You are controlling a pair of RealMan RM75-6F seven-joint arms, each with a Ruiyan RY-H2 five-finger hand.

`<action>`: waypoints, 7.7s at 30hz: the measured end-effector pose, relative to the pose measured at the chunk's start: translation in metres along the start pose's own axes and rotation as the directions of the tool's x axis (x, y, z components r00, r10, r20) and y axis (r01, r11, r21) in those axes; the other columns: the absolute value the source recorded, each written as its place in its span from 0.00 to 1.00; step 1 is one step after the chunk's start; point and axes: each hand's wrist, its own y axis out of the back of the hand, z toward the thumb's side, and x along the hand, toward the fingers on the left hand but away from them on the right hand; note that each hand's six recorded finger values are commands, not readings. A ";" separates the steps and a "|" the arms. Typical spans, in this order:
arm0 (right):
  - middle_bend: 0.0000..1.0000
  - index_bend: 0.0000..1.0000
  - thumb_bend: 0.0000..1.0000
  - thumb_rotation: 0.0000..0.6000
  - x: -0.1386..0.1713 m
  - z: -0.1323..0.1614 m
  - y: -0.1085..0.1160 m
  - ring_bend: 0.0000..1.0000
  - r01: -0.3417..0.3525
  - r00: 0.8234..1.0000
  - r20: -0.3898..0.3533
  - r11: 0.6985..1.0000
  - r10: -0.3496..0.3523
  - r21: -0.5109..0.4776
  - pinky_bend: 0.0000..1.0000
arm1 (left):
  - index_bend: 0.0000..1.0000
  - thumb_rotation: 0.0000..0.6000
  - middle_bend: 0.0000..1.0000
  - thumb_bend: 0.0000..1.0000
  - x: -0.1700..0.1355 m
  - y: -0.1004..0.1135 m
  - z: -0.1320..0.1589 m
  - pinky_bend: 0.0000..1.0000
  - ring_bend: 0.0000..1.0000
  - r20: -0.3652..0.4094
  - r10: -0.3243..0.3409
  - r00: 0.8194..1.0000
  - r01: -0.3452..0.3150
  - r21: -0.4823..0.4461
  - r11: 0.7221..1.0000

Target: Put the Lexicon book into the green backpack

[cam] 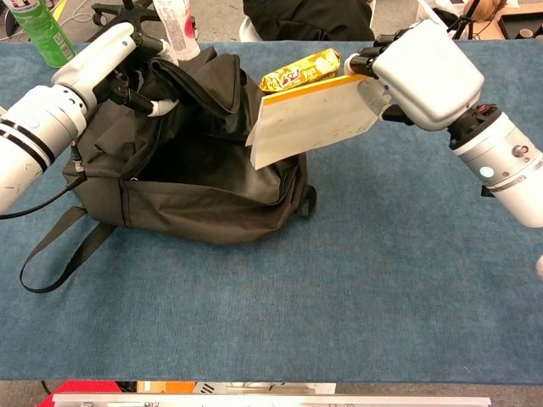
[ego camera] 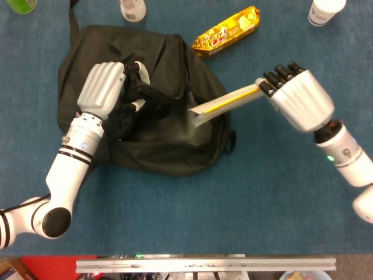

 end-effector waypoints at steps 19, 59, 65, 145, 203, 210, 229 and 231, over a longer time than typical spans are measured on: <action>0.67 0.92 0.41 1.00 -0.051 0.039 -0.022 0.58 0.055 0.997 -0.059 0.998 -0.054 0.019 0.68 | 0.57 1.00 0.64 0.32 0.001 0.009 0.005 0.83 0.66 -0.012 -0.014 1.000 0.014 -0.041 0.999; 0.59 0.84 0.34 1.00 -0.018 0.082 -0.057 0.48 -0.187 0.967 -0.165 0.981 0.194 0.056 0.61 | 0.57 1.00 0.64 0.32 -0.009 0.022 -0.004 0.83 0.65 -0.030 -0.032 0.999 0.031 -0.044 0.999; 0.58 0.82 0.35 1.00 -0.018 0.084 -0.059 0.47 -0.214 0.963 -0.153 0.975 0.222 0.066 0.60 | 0.57 1.00 0.64 0.32 -0.012 0.022 -0.004 0.83 0.65 -0.026 -0.035 0.999 0.034 -0.038 0.999; 0.52 0.66 0.32 1.00 -0.067 0.170 -0.061 0.44 -0.243 0.957 -0.190 0.965 0.221 -0.100 0.54 | 0.56 1.00 0.64 0.32 -0.024 0.031 0.013 0.83 0.63 0.000 -0.032 0.999 0.032 -0.020 0.999; 0.29 0.15 0.29 1.00 0.022 -0.037 0.032 0.17 -0.346 0.924 0.138 0.934 0.356 -0.090 0.28 | 0.13 1.00 0.28 0.27 -0.045 -0.001 0.025 0.47 0.26 0.023 -0.248 0.969 0.246 0.055 0.968; 0.29 0.15 0.29 1.00 0.040 -0.071 0.040 0.17 -0.352 0.903 0.226 0.931 0.365 -0.096 0.29 | 0.08 1.00 0.27 0.23 -0.057 -0.017 0.041 0.44 0.26 0.058 -0.356 0.933 0.354 0.044 0.934; 0.29 0.15 0.29 1.00 0.068 -0.114 0.041 0.18 -0.361 0.862 0.339 0.926 0.376 -0.111 0.29 | 0.00 0.89 0.00 0.21 -0.063 -0.024 0.044 0.17 0.00 0.113 -0.457 0.882 0.470 -0.189 0.862; 0.29 0.15 0.29 1.00 0.069 -0.115 0.041 0.18 -0.361 0.861 0.341 0.926 0.377 -0.112 0.29 | 0.00 0.69 0.00 0.19 -0.062 -0.022 0.045 0.13 0.00 0.118 -0.446 0.887 0.461 -0.189 0.867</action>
